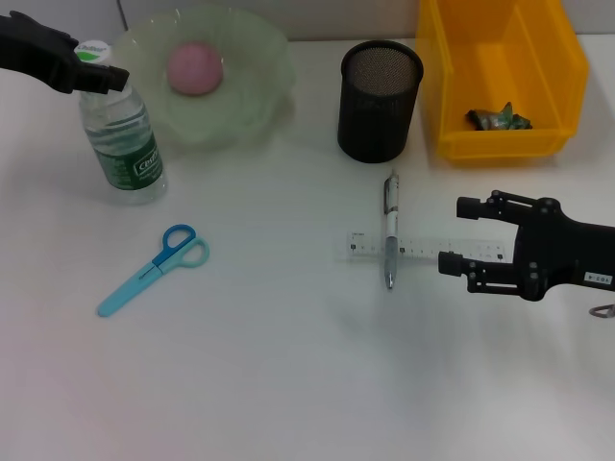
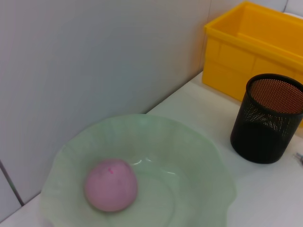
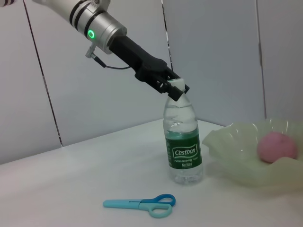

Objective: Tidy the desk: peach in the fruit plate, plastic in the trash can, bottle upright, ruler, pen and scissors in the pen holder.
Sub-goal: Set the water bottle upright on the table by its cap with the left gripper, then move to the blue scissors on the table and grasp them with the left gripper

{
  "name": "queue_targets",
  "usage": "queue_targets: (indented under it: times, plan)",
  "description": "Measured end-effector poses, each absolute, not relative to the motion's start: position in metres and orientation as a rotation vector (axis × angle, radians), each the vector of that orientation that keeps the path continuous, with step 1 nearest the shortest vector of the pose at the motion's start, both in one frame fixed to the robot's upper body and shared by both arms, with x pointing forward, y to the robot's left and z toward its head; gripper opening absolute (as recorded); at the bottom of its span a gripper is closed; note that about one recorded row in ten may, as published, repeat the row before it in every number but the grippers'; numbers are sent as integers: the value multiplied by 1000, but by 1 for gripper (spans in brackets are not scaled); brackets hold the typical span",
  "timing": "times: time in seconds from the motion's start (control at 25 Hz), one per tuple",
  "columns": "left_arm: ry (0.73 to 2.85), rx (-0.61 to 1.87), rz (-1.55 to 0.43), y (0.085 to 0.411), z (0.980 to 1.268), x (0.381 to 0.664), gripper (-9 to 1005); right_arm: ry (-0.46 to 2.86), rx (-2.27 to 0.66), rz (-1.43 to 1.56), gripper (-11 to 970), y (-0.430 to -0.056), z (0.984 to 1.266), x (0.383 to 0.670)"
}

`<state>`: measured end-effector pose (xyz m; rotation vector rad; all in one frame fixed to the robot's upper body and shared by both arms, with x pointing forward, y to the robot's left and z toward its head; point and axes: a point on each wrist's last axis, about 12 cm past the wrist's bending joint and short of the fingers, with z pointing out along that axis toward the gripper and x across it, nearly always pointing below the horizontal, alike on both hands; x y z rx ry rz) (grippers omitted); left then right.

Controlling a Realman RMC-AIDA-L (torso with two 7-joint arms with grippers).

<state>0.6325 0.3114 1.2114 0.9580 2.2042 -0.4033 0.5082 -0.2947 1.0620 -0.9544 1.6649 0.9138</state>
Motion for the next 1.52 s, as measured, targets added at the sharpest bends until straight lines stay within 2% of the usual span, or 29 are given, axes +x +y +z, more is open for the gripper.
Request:
queue_targets:
  times: [0.48,0.8,1.04,1.16,1.32,1.52]
  plan:
    - [2201,949,-408,309,1211,632,472,1663,-956,918,811,-295,1062,508]
    - [2178,975,-380,305,1218,631,640,1660,-954,919,811,-294,1062,508]
    - [2106,1009,-380,301,1238,624,773,1658,-952,921,811,-293,1063,508]
    - [1997,1013,-450,298,1258,614,795,1656,-951,922,811,-293,1063,508]
    - [1912,1013,-519,296,1268,605,795,1657,-950,923,811,-293,1062,508]
    - [1693,1016,-789,297,1274,576,796,1658,-948,925,811,-293,1062,507]
